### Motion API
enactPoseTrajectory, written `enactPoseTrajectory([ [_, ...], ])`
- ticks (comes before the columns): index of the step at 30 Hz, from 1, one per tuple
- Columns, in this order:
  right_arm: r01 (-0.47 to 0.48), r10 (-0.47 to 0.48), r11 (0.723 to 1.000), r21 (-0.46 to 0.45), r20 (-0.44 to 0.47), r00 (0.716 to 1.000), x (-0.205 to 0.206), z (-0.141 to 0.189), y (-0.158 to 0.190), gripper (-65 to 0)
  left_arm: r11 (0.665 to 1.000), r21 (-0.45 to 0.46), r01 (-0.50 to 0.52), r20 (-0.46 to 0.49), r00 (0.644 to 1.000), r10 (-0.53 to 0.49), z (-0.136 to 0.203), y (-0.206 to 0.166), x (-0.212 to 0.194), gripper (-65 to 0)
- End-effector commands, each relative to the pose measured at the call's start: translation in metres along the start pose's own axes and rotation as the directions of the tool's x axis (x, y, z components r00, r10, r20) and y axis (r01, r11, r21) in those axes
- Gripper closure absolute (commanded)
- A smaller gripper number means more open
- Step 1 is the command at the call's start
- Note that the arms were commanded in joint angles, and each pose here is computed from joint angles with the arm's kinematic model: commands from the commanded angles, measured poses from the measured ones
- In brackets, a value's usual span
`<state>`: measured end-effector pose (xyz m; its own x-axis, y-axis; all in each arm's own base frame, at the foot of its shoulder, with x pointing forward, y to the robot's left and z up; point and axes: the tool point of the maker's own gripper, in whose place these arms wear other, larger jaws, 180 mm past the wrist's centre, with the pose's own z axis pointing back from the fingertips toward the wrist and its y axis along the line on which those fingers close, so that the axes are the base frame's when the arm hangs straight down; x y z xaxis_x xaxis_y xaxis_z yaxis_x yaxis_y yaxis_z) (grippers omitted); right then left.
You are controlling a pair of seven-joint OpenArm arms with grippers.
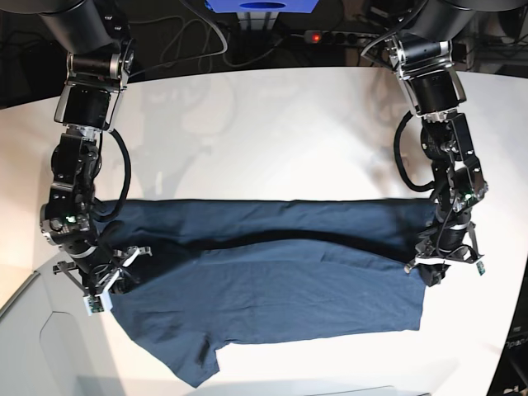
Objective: Fold the T-shirt properly
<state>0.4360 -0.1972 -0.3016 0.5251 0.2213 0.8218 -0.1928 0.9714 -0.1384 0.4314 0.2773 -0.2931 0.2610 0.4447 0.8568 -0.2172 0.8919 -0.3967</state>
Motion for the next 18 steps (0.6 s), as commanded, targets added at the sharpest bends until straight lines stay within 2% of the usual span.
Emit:
enactPoseTrajectory([
  [1,-0.029,0.030,1.000,-0.011,0.048,0.998,0.020,0.003,-0.005,-8.8,1.000,-0.015,0.008,0.064,0.998,-0.007,0.000,-0.005,0.025,-14.7],
  [3,-0.050,0.050,0.999,-0.021,0.023,0.998,0.017,0.002,-0.004,-18.2,1.000,-0.014,0.007,0.066,0.998,-0.006,0.000,-0.005,0.026,-22.3],
  [5,-0.055,0.056,0.998,-0.027,0.027,0.998,0.018,0.003,-0.005,-28.3,1.000,-0.018,0.012,0.067,0.998,-0.011,0.001,-0.006,0.026,-26.8],
  [8,-0.052,0.053,0.998,-0.030,0.031,0.998,0.019,0.004,-0.006,-36.4,0.999,-0.001,0.036,0.069,0.997,-0.036,0.005,0.004,0.028,-30.2],
  [12,-0.058,0.060,0.998,-0.039,0.035,0.998,0.019,0.007,-0.008,-37.2,0.998,0.020,0.052,0.052,0.997,-0.053,0.012,0.015,0.020,-33.0],
  [18,-0.093,0.095,0.994,-0.053,0.041,0.995,0.007,0.025,-0.004,-37.9,0.995,0.068,0.076,-0.040,0.996,-0.074,0.029,0.046,-0.022,-33.5],
])
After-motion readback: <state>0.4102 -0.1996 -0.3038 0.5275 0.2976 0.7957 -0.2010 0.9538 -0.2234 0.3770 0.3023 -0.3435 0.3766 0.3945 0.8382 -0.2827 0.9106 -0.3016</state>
